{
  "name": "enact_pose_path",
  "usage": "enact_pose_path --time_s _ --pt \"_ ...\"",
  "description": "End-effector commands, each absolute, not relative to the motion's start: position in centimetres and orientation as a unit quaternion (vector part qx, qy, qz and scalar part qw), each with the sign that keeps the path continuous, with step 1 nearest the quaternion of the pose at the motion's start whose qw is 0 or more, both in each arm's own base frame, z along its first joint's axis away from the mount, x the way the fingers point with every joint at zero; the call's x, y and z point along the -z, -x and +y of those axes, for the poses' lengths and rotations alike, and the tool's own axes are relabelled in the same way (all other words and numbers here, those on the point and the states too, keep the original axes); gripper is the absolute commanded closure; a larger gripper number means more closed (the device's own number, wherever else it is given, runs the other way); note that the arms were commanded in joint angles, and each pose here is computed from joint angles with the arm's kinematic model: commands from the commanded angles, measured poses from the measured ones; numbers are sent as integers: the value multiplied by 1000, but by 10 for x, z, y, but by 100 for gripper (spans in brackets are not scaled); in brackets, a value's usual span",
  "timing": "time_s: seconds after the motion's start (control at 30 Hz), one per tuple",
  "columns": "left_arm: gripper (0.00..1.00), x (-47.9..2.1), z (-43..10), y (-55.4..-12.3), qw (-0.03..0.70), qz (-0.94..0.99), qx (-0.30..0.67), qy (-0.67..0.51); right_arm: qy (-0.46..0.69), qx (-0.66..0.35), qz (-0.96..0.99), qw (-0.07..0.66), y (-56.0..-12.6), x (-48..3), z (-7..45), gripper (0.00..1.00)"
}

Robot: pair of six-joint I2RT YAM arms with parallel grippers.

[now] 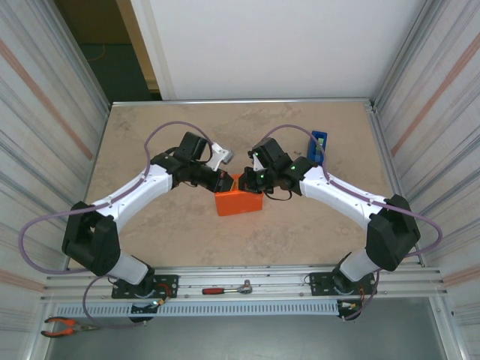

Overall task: Wrap the gift box in paper
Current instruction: Stick the wrapping paper to the gift box.

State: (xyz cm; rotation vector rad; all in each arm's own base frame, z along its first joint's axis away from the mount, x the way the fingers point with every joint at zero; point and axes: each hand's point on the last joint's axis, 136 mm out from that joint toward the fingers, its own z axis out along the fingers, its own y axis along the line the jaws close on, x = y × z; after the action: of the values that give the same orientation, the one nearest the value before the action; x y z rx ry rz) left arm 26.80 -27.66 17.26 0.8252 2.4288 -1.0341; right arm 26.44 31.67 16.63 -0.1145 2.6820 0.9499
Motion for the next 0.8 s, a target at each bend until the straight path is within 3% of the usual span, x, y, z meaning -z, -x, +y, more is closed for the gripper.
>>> enact_pose_path --time_s 0.0,0.43,0.77 --pt "100 -169 -271 -257 179 866 357 -303 27 -264 961 71 -239 -116 300 100" --pt "100 -186 -278 -248 196 846 373 -326 25 -263 962 72 -239 -115 299 100" --pt "100 -165 -270 -246 179 863 348 -321 26 -268 960 75 -240 -121 301 100"
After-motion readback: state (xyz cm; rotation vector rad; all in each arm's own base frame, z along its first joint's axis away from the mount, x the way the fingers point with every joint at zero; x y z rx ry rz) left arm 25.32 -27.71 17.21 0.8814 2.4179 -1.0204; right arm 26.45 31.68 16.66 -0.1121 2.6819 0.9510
